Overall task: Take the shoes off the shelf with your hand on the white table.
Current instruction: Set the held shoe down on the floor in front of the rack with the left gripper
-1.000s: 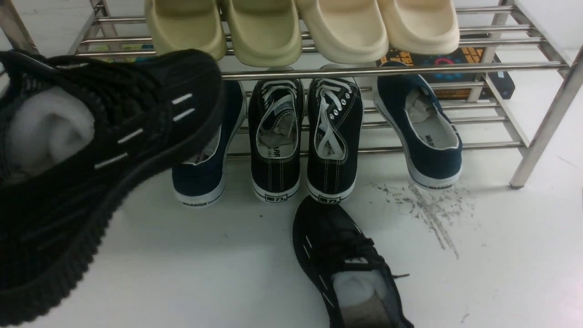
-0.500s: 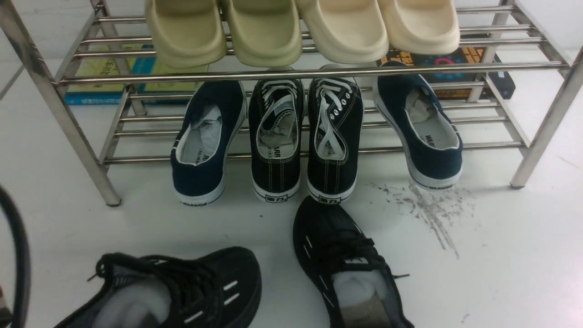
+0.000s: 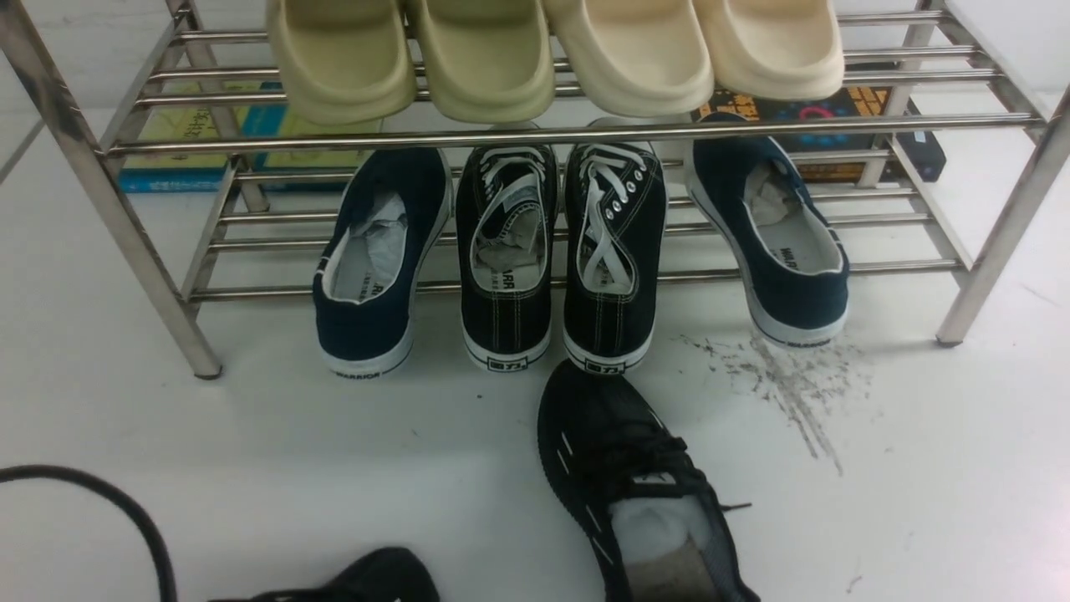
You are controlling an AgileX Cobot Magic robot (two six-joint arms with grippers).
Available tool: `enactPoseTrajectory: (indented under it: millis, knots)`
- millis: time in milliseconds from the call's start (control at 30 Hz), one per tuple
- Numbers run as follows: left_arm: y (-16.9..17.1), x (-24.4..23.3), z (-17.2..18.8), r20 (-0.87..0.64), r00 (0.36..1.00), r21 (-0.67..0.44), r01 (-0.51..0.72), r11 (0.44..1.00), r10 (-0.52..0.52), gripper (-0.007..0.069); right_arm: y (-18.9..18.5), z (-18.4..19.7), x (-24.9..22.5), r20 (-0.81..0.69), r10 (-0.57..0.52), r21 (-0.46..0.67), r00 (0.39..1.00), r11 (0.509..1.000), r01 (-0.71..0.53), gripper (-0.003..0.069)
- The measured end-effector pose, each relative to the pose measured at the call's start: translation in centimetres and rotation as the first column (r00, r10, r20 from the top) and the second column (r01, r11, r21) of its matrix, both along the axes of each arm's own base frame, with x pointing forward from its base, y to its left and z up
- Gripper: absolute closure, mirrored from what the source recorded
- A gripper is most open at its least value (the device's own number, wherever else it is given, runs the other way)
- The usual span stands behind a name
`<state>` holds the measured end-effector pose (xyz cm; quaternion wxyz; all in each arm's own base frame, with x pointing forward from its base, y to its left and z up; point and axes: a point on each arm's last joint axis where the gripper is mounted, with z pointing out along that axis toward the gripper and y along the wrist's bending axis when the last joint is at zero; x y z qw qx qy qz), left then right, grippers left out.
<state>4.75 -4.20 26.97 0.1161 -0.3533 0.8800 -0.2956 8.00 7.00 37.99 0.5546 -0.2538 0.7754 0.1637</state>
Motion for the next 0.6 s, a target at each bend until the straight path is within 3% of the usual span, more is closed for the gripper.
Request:
enactPoseTrajectory:
  millis: [267, 467, 600]
  knots:
    - [-1.3, 5.1, -0.9, 0.064, 0.994, 0.022, 0.089, 0.996, -0.09, 0.0573, 0.0, 0.0, 0.0, 0.003, 0.0, 0.001, 1.0, 1.0, 0.0, 0.054]
    - [-2.3, 8.0, -3.0, -0.044, 0.984, 0.023, 0.175, 0.984, -0.174, 0.0547, 0.0, 0.0, 0.0, 0.004, 0.0, 0.001, 1.0, 1.0, 0.0, 0.0536]
    - [-3.6, 10.0, -4.9, -0.096, 0.957, -0.035, 0.271, 0.962, -0.273, 0.0503, 0.0, 0.0, 0.0, 0.002, -0.001, 0.004, 1.0, 1.0, 0.001, 0.053]
